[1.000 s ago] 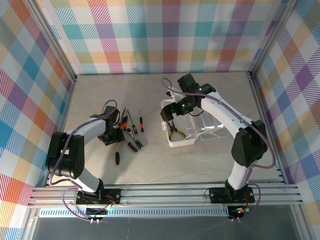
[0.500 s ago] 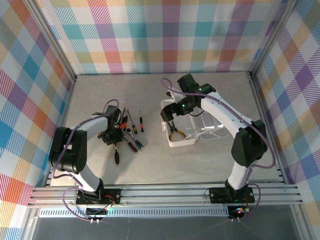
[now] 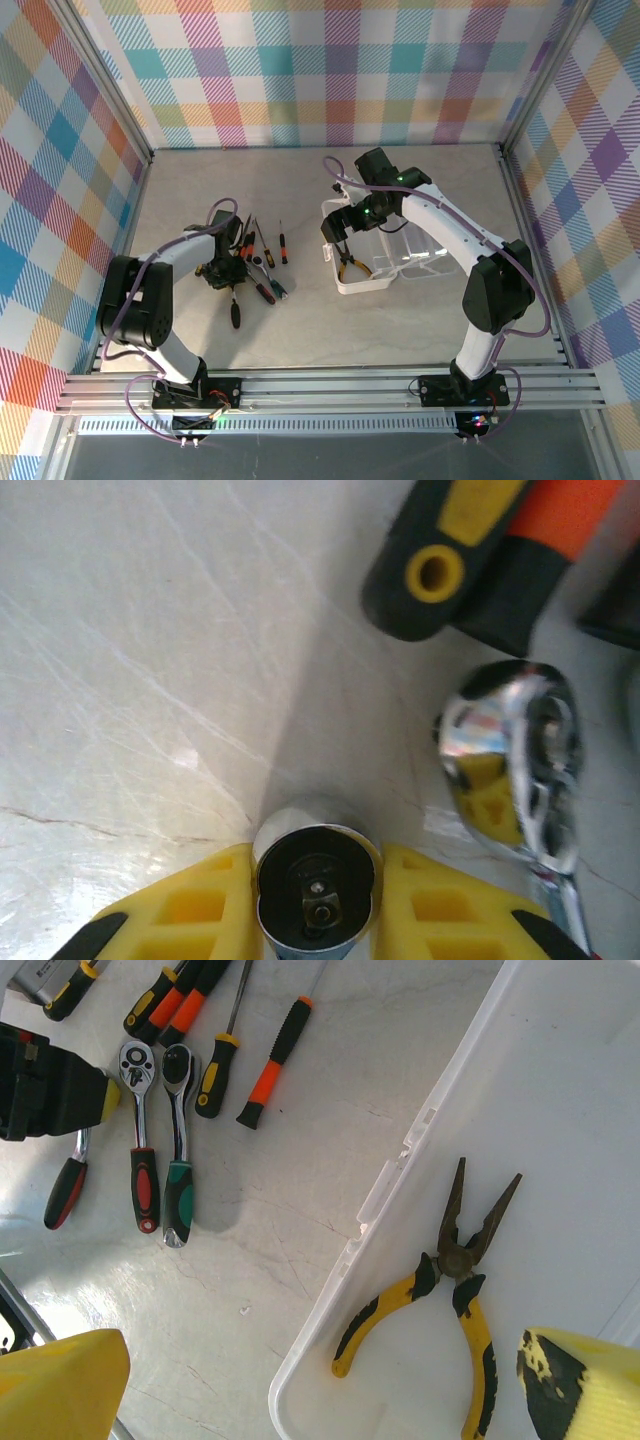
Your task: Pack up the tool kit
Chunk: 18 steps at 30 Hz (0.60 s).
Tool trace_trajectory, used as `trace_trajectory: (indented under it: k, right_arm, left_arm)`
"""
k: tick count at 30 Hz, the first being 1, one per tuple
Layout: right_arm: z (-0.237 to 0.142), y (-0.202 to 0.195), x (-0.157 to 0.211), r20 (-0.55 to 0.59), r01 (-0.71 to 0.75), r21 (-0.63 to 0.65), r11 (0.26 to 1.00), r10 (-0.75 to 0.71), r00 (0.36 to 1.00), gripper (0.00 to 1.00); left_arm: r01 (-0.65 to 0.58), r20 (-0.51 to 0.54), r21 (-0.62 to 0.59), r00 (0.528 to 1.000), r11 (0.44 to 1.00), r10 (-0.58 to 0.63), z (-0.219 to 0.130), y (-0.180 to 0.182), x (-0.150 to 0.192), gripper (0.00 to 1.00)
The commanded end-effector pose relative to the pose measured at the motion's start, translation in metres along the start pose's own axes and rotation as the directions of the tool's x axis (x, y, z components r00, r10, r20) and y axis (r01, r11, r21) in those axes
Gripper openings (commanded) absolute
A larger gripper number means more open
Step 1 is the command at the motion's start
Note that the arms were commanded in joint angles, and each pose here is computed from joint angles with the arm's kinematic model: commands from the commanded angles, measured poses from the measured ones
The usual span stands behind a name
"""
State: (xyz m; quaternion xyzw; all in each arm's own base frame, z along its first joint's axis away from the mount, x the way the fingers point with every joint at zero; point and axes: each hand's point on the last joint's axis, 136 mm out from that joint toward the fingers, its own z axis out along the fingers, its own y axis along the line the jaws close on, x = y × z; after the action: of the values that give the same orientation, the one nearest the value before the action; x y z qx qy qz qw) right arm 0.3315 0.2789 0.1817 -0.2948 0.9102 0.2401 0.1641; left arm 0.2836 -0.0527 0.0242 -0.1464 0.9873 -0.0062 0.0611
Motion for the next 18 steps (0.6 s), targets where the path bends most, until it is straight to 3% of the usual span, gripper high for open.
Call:
trace_trajectory:
  k: [1, 10, 18]
  right_arm:
    - [-0.010, 0.008, -0.002, 0.015, 0.029, -0.017, 0.999, -0.029, 0.999, 0.99]
    - [-0.020, 0.020, -0.004, 0.060, 0.030, -0.061, 0.998, -0.026, 0.998, 0.99]
    - [-0.007, 0.067, -0.013, 0.125, 0.061, -0.211, 0.976, -0.034, 0.992, 0.99]
  left_arm:
    - [-0.045, 0.073, 0.067, 0.997, 0.997, 0.040, -0.035, -0.015, -0.008, 0.00]
    - [-0.133, 0.252, 0.260, 0.965, 0.956, 0.066, -0.118, -0.064, -0.031, 0.00]
    - [-0.239, 0.355, 0.494, 0.933, 0.836, 0.057, -0.171, -0.153, -0.067, 0.00]
